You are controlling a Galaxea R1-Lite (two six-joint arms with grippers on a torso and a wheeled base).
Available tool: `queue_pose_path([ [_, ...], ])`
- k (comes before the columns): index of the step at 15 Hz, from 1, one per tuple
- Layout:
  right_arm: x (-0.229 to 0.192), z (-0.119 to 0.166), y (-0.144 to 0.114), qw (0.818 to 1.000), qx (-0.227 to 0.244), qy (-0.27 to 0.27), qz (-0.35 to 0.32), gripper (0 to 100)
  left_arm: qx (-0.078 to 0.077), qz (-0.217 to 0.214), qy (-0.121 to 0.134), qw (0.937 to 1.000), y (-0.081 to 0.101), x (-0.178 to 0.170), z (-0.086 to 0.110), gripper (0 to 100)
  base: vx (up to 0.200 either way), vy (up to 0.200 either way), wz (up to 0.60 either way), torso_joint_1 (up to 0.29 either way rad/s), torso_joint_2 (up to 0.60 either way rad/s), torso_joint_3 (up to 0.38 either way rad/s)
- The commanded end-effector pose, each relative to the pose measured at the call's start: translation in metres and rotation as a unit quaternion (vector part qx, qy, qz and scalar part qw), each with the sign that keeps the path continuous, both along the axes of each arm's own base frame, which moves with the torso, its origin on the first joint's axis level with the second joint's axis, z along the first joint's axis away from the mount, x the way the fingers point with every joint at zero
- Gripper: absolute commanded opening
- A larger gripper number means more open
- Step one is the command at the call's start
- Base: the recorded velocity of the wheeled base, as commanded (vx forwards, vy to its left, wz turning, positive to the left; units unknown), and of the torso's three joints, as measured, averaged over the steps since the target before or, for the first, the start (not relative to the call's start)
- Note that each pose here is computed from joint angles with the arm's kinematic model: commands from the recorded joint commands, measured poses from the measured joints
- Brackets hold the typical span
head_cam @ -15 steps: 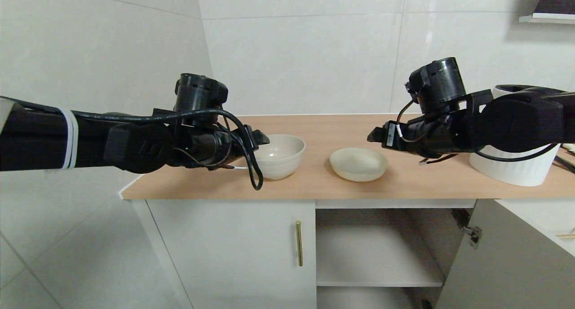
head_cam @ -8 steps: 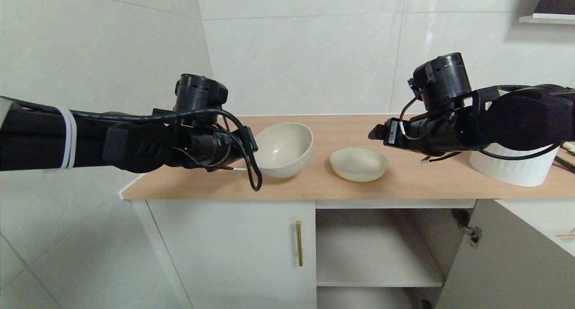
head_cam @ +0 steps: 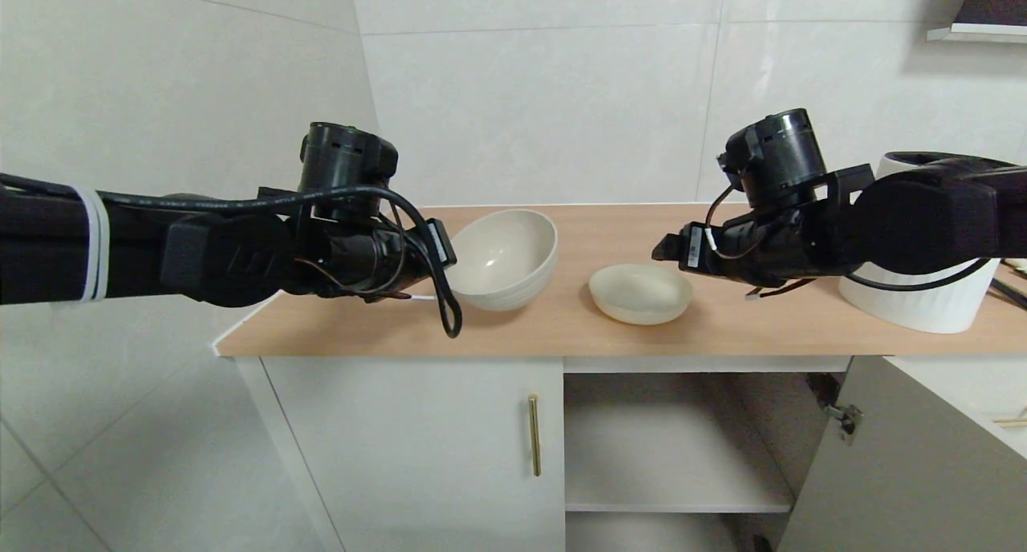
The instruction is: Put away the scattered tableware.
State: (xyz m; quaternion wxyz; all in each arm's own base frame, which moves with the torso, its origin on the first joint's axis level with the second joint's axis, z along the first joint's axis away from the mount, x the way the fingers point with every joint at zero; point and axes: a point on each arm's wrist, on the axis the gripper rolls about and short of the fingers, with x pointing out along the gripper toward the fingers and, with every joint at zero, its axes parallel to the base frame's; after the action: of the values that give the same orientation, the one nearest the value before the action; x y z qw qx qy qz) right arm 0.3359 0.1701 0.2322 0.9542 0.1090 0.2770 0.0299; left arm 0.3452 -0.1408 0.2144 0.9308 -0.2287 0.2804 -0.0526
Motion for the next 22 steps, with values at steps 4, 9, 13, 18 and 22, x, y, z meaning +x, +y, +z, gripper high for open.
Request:
queue_pose_path([
  [4,0.016,-0.025,0.001,0.998,-0.030,0.051,-0.007,100,-0.001,0.000,-0.001,1.0000,0.001,-0.004,0.004,0,0.000,0.000,0.00,0.000,0.00,0.000],
  [9,0.034,-0.038,-0.004,0.997,-0.034,0.058,-0.027,100,-0.001,0.000,-0.001,1.0000,0.002,-0.004,0.004,0,0.000,0.000,0.00,0.000,0.00,0.000],
  [13,0.039,-0.039,-0.007,0.997,-0.030,0.058,-0.032,0,-0.001,0.000,-0.002,1.0000,0.002,-0.004,0.004,0,0.000,0.000,0.00,0.000,0.00,0.000],
  [18,0.040,-0.041,-0.006,0.997,-0.029,0.060,-0.031,0,-0.001,0.000,-0.002,1.0000,0.002,-0.006,0.005,0,0.000,0.000,0.00,0.000,0.00,0.000],
  [22,0.034,-0.031,-0.008,0.998,-0.023,0.051,-0.030,0,-0.002,0.000,-0.006,1.0000,0.003,-0.008,0.008,0,0.000,0.000,0.00,0.000,0.00,0.000],
])
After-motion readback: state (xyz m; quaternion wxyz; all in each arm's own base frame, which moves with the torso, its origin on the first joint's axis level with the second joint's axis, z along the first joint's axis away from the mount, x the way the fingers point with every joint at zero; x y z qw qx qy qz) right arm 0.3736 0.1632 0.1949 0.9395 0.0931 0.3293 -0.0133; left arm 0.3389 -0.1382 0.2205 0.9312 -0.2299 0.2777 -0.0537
